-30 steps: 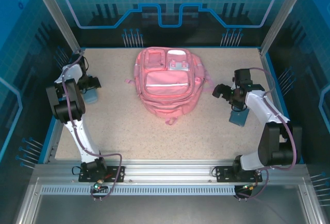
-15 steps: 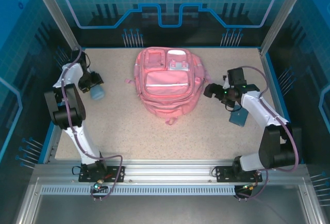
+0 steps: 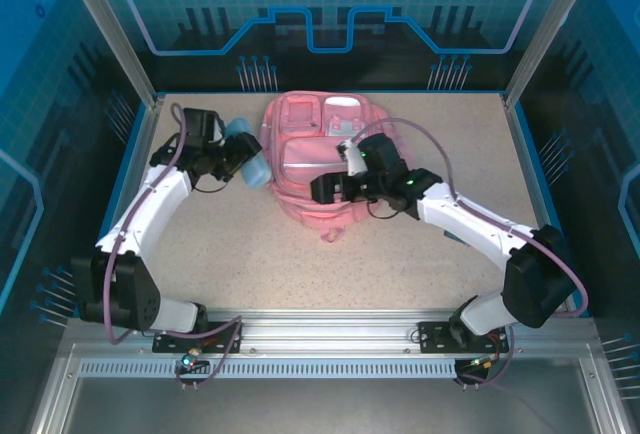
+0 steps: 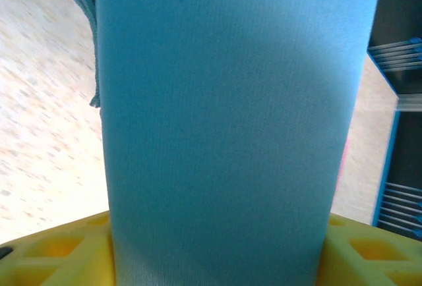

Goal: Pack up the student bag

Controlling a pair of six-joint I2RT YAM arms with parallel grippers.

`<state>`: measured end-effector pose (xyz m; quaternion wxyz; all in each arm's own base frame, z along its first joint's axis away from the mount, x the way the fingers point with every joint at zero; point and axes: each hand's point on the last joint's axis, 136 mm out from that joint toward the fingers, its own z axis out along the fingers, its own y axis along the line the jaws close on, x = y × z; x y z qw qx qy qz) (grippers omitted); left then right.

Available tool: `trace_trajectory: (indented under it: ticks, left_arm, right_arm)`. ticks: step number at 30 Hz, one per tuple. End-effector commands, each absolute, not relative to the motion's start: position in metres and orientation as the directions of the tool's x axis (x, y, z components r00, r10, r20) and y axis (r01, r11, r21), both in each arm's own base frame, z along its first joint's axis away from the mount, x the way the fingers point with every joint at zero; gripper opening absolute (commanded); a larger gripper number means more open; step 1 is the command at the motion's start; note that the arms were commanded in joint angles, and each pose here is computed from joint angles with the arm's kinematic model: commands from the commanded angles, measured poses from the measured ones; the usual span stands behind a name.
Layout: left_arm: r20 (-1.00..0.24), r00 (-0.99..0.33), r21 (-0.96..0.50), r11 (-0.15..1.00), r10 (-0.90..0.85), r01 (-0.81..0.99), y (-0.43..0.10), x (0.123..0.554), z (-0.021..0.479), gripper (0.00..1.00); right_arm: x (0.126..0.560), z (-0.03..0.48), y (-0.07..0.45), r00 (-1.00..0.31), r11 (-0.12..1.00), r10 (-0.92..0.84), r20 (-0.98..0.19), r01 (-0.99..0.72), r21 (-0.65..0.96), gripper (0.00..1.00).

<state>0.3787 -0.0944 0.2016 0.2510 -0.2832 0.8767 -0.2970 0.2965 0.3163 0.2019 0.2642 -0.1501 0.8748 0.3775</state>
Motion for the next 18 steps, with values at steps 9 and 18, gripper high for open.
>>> trace_trajectory:
  ticks: [9, 18]
  left_arm:
    - [-0.098, -0.688, -0.826, 0.445, -0.719, -0.347, -0.153, 0.361, 0.224, 0.65]
    - [-0.042, -0.705, -0.851, 0.396, -0.708, -0.346, -0.166, 0.353, 0.229, 0.67]
  right_arm:
    - [0.299, 0.217, 0.4, -0.804, 0.528, -0.015, -0.595, -0.511, 0.678, 0.86]
    - [0.321, 0.224, 0.407, -0.777, 0.541, 0.023, -0.629, -0.52, 0.662, 0.66]
